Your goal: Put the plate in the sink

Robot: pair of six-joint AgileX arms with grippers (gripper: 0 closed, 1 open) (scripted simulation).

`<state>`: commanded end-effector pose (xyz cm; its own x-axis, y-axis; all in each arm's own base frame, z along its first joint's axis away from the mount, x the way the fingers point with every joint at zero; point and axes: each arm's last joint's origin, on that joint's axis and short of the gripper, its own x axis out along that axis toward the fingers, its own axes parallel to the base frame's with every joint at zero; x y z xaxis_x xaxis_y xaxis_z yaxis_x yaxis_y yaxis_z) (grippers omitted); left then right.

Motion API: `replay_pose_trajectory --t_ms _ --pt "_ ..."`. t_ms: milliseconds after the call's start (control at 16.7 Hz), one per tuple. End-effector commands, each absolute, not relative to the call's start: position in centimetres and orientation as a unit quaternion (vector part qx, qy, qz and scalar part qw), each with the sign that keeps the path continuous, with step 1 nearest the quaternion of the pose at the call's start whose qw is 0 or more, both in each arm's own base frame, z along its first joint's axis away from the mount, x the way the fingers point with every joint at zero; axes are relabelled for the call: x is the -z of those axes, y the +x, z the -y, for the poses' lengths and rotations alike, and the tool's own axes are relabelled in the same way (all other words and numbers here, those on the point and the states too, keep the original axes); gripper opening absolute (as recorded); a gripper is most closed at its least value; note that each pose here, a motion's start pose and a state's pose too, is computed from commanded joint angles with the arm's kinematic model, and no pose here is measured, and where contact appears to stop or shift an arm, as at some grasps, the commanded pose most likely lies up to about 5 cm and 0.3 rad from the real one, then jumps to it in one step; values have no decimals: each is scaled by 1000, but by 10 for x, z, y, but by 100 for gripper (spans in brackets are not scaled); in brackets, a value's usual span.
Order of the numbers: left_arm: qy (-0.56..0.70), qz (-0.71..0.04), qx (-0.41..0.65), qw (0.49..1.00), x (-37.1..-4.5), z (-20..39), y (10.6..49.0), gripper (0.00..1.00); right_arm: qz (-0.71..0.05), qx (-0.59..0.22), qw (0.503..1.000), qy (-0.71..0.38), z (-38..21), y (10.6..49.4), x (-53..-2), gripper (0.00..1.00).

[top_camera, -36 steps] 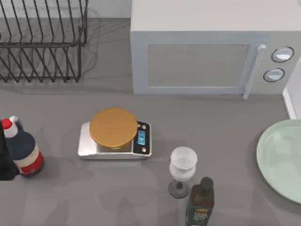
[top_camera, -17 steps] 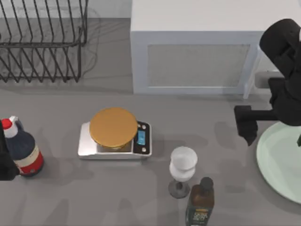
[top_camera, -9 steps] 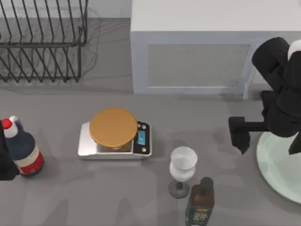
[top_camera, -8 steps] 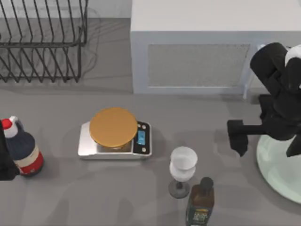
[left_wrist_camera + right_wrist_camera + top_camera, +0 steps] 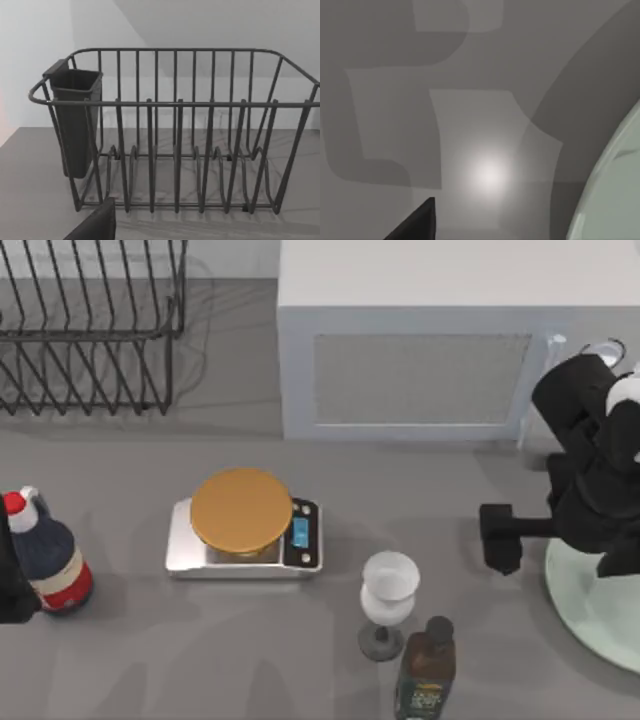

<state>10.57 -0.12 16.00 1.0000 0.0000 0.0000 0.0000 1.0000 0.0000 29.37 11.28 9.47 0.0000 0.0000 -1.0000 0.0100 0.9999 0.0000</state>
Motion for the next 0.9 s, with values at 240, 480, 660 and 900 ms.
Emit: replay_pose_trajectory --t_ms 240,480,660,900 --pt "0 0 0 1000 -160 1 106 100 -707 4 707 4 -113 294 -95 77" --pt "0 0 0 1000 -160 1 106 100 -707 4 707 4 -113 294 -95 47" --pt "0 0 0 1000 -160 1 106 100 -707 4 707 4 -113 294 -95 25" --pt "0 0 0 1000 -160 1 106 100 -707 4 707 4 -113 294 -95 0"
